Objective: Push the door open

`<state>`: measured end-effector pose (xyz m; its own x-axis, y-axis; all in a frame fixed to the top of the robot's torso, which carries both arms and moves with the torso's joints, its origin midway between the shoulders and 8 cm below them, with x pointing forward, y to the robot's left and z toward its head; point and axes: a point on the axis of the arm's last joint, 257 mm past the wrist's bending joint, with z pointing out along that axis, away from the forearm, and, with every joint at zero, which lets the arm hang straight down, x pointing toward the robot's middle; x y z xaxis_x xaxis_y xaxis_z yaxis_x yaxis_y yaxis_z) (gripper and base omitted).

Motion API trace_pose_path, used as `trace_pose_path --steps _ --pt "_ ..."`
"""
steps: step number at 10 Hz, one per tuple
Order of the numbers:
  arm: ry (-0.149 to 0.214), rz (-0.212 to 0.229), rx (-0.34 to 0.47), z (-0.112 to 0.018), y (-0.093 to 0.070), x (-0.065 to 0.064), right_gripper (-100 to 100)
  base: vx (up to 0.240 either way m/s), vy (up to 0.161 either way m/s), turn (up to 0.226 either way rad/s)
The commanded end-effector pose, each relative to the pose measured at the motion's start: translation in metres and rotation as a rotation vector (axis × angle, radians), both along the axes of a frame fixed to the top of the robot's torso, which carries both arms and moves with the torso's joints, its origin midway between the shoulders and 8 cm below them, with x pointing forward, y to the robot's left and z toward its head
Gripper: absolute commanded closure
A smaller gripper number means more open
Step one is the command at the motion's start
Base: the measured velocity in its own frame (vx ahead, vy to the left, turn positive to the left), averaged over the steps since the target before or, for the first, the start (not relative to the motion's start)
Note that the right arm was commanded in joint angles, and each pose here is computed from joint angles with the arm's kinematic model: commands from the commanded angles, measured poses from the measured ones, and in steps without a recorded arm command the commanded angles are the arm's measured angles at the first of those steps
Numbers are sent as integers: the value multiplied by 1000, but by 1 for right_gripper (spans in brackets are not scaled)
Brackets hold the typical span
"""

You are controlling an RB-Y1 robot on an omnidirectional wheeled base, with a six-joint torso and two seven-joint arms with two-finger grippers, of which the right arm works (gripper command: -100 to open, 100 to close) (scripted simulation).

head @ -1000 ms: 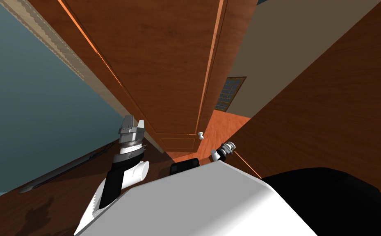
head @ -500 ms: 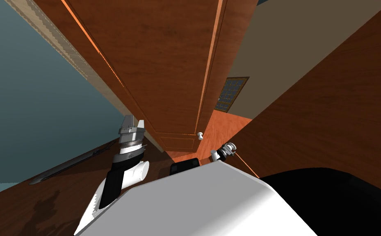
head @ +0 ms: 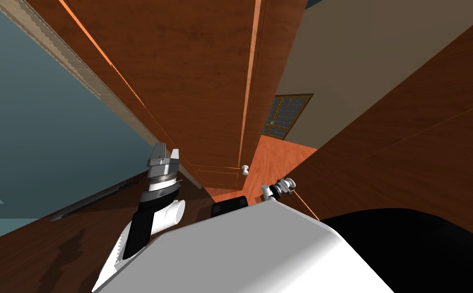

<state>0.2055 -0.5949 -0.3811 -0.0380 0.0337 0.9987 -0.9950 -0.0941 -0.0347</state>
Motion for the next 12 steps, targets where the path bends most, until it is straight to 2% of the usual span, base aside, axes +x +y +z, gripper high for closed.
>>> trace_pose_path --steps 1,2,5,6,12 --pt "2 -64 -16 2 -5 -23 100 -7 -91 97" --pt "2 -64 -16 2 -5 -23 100 7 -78 61" --pt "-3 -121 -18 3 -4 -34 100 3 -82 65" --pt "-3 -121 -18 3 -4 -34 100 1 -71 27" --pt "-8 -233 -18 3 2 -55 100 3 -90 71"
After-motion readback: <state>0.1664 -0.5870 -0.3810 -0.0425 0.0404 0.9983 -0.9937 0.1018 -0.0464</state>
